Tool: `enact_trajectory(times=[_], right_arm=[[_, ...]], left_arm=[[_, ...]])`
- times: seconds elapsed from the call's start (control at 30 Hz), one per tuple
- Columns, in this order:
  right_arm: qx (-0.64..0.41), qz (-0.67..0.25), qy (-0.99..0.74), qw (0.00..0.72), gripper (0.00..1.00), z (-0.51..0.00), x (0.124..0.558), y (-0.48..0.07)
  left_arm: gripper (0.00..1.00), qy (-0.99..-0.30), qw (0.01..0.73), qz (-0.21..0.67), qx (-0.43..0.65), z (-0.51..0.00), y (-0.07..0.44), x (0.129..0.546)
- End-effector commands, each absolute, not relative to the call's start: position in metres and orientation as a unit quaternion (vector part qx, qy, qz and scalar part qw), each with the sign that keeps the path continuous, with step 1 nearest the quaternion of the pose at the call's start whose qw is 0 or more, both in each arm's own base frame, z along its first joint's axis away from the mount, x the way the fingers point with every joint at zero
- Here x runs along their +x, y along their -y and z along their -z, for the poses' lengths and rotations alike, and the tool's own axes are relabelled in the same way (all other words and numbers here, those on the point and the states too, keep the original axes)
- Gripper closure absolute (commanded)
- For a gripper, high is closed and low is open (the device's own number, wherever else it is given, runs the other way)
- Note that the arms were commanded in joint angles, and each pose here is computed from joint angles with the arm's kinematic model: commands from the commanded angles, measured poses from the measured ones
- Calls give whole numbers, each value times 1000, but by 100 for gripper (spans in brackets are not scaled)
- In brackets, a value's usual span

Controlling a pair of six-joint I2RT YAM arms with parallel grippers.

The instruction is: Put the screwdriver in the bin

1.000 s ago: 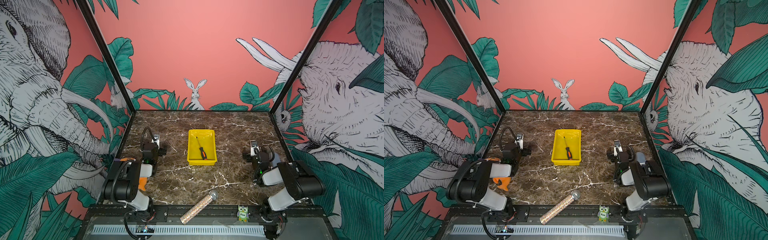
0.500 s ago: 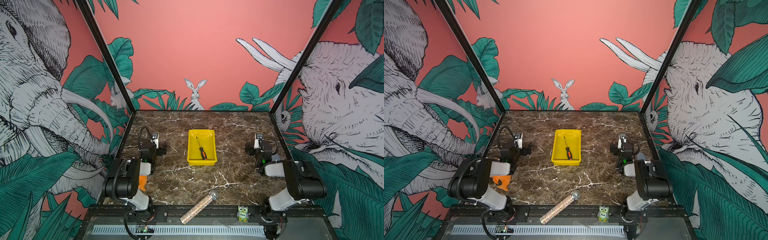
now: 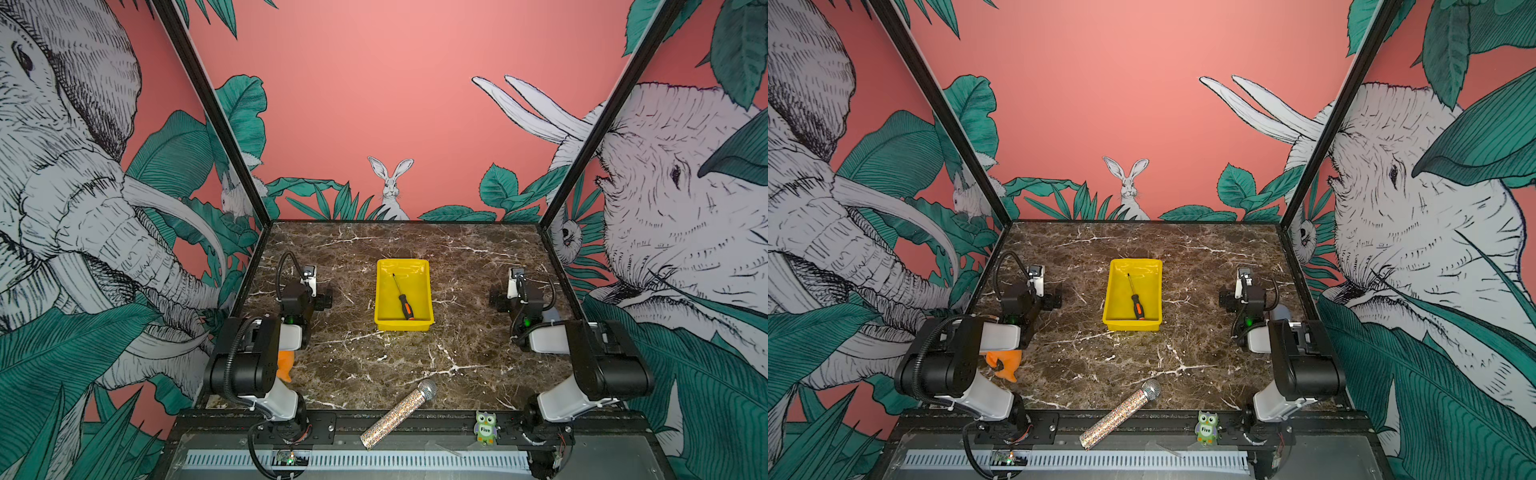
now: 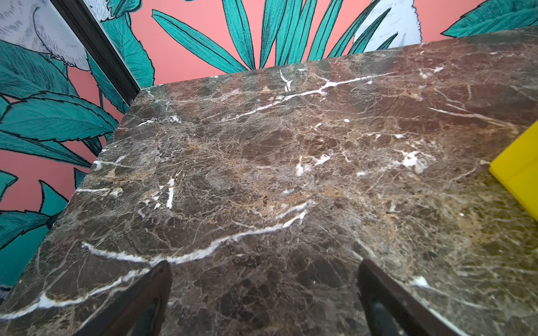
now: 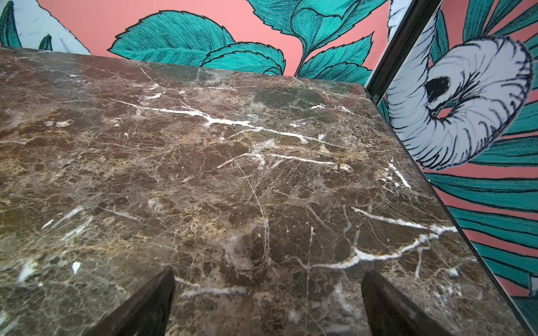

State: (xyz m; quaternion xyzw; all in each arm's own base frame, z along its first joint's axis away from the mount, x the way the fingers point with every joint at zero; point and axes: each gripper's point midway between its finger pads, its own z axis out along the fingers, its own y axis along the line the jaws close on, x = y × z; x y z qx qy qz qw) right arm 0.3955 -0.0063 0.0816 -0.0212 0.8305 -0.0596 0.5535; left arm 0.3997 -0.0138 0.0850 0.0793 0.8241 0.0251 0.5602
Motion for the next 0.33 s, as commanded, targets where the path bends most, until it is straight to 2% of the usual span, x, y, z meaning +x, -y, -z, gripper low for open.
enact_trajectory(times=[0.0, 0.3], right_arm=[[-17, 56, -819, 570, 1, -93, 399, 5], [-17, 55, -819, 571, 1, -93, 399, 5]], left_arm=[[0, -817, 571, -25, 74, -95, 13, 404], [0, -818, 570, -25, 74, -95, 13, 403]])
